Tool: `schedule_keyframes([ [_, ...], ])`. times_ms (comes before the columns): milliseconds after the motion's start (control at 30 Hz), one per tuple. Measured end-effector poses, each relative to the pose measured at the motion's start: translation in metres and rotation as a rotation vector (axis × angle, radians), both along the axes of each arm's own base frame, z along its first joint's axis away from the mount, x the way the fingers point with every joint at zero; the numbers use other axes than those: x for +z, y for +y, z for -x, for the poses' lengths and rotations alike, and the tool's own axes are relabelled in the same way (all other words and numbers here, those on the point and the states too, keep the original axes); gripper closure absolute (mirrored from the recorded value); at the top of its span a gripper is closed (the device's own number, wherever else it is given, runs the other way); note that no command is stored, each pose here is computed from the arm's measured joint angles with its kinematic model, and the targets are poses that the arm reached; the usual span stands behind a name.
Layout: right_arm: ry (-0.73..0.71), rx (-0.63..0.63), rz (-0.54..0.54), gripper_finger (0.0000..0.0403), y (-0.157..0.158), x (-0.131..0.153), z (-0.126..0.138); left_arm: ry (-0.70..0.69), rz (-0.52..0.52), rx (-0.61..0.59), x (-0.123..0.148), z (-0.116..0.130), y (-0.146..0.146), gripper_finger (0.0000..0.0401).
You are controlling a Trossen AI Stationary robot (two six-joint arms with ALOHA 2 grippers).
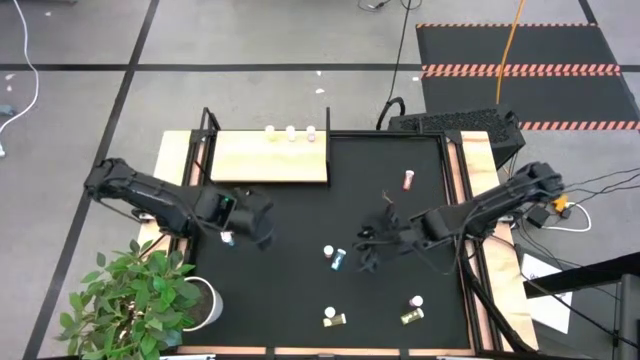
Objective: Pick and place medicine bottles onto shelf by color
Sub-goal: Put the bottom right pink pill bottle on the shelf
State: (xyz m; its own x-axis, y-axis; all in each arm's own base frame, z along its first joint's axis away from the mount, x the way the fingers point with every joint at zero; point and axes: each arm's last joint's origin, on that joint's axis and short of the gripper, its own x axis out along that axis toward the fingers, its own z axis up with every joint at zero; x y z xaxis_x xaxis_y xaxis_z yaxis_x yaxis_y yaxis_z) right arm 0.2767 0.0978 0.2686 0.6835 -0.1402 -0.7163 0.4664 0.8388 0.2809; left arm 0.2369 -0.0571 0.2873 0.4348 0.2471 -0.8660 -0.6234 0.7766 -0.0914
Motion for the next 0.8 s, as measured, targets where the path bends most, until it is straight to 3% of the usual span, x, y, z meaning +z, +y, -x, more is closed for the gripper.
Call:
schedule_keyframes([
  [167,-0.039,-0.037,-0.011,0.0243,0.011,0.024,-0.020,0.055,0.013,-0.046,-0.002,0.014,-0.024,0.0174],
  [300,-0.024,-0.072,0.025,0.0243,0.014,0.026,-0.015,0.030,-0.005,-0.096,-0.002,0.022,-0.043,0.0174],
  [367,0.076,-0.105,0.061,0.0243,0.010,0.018,-0.005,-0.002,-0.044,-0.109,-0.003,0.023,-0.052,0.0174],
  [467,0.182,-0.197,-0.008,0.0243,0.004,0.003,0.005,-0.045,-0.074,-0.137,-0.003,0.024,-0.063,0.0174],
  [567,0.128,-0.127,-0.059,0.0243,0.009,-0.011,-0.001,-0.077,-0.063,-0.148,-0.003,0.026,-0.072,0.0174],
  [700,-0.056,-0.004,-0.082,0.0243,0.019,-0.035,-0.013,-0.134,-0.086,-0.144,-0.002,0.029,-0.081,0.0174],
  [800,-0.044,-0.036,-0.172,0.0243,0.014,-0.058,-0.009,-0.141,-0.082,-0.134,-0.004,0.029,-0.084,0.0174],
])
